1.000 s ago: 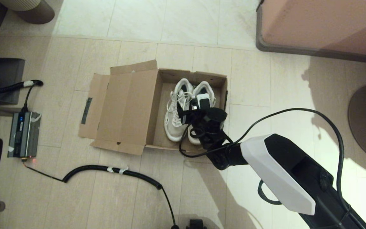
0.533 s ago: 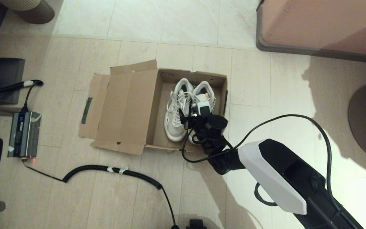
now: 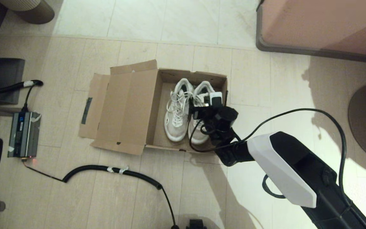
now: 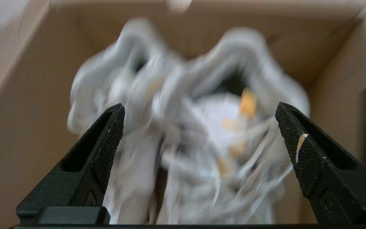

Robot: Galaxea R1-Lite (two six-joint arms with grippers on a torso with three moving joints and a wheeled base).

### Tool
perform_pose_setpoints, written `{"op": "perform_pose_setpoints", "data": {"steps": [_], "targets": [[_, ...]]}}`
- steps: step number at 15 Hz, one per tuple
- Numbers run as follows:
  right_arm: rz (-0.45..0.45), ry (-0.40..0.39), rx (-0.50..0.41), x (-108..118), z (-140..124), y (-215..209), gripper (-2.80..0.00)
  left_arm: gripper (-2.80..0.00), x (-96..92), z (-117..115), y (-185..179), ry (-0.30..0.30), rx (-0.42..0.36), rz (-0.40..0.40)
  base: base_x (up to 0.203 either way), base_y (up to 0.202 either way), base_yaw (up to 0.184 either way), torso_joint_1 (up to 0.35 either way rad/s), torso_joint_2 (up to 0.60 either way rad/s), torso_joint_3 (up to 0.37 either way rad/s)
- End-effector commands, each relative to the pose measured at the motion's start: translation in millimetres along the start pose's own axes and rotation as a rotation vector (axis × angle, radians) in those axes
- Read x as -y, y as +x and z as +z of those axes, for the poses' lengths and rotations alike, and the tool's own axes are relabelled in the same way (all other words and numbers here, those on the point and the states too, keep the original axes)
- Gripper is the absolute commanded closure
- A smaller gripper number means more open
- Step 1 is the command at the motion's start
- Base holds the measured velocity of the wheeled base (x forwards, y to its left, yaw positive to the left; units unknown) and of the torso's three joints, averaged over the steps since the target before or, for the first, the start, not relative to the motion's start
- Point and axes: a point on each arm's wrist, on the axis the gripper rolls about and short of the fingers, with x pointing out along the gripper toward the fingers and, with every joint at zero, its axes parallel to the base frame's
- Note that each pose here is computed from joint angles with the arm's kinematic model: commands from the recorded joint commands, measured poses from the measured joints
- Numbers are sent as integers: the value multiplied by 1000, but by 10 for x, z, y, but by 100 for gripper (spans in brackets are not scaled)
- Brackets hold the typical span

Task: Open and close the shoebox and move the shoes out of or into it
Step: Put the shoes out of the shoe box

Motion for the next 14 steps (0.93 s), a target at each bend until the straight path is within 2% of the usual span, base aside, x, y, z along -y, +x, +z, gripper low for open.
{"op": "perform_pose_setpoints", "data": {"steps": [1, 4, 6, 8, 9, 12, 14], "targets": [[-35, 29, 45, 134, 318, 71, -280, 0, 1, -21, 7, 0, -9, 0, 0, 0, 0, 0, 0, 0], [-38, 165, -26, 162, 359, 85, -280, 0, 1, -21, 7, 0, -9, 0, 0, 0, 0, 0, 0, 0], [-41, 317, -50, 158, 564, 98, -280, 0, 1, -21, 7, 0, -9, 0, 0, 0, 0, 0, 0, 0], [-46, 468, -156, 132, 630, 122, -280, 0, 1, -21, 7, 0, -9, 0, 0, 0, 0, 0, 0, 0], [-15, 505, -192, 121, 619, 132, -280, 0, 1, -21, 7, 0, -9, 0, 0, 0, 0, 0, 0, 0], [-33, 522, -245, 198, 327, 125, -280, 0, 1, -21, 7, 0, -9, 0, 0, 0, 0, 0, 0, 0], [-49, 517, -240, 278, 308, 143, -280, 0, 1, -21, 7, 0, -9, 0, 0, 0, 0, 0, 0, 0]]}}
